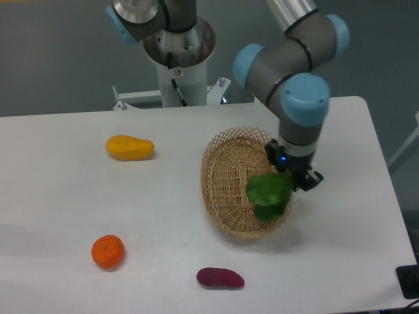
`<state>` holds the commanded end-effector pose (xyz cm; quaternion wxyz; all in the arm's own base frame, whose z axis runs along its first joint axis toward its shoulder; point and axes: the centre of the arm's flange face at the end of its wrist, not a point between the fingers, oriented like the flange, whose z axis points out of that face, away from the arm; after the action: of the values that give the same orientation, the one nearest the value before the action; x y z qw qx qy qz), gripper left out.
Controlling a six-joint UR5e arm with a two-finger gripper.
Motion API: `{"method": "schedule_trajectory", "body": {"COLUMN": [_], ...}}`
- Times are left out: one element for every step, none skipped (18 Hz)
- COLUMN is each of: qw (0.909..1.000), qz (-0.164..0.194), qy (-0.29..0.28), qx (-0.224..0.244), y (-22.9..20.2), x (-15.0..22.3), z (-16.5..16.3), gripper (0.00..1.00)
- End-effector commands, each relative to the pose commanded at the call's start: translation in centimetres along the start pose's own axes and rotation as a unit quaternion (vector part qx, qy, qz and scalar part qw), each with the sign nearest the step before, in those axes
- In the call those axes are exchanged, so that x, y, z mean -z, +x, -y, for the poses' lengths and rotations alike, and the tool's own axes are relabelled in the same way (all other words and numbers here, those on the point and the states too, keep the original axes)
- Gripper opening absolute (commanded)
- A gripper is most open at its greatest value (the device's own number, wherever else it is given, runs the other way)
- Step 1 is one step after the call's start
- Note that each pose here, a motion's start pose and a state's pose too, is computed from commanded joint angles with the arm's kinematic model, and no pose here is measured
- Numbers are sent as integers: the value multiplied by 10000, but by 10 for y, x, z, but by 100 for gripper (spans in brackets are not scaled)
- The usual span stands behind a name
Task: Pick up the green vegetable from the basket
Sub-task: 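Lift the grasped bok choy up and out over the basket rim, then carry the bok choy away from the basket, holding it raised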
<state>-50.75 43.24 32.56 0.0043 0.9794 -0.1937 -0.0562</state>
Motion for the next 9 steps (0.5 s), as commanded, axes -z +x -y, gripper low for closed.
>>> {"method": "schedule_trajectory", "body": {"qw": [10000,10000,9999,9999,9999,9998,9998,9998,9999], "qz": [22,60,106,129,145,169,185,156,124], "qy": [0,3,0,3,-4,-17,-24,-36,-43], "qx": [24,41,51,44,52,61,70,76,105], "y": [-7,-14,-22,-28,-35,-42,-50,-57,-65], "x": [-1,-1,0,-1,-3,-5,-6,-7,-7], "z": [-2,-3,-4,-2,-2,-3,-3,-4,-7], "gripper": [50,50,50,50,50,50,50,50,50]}}
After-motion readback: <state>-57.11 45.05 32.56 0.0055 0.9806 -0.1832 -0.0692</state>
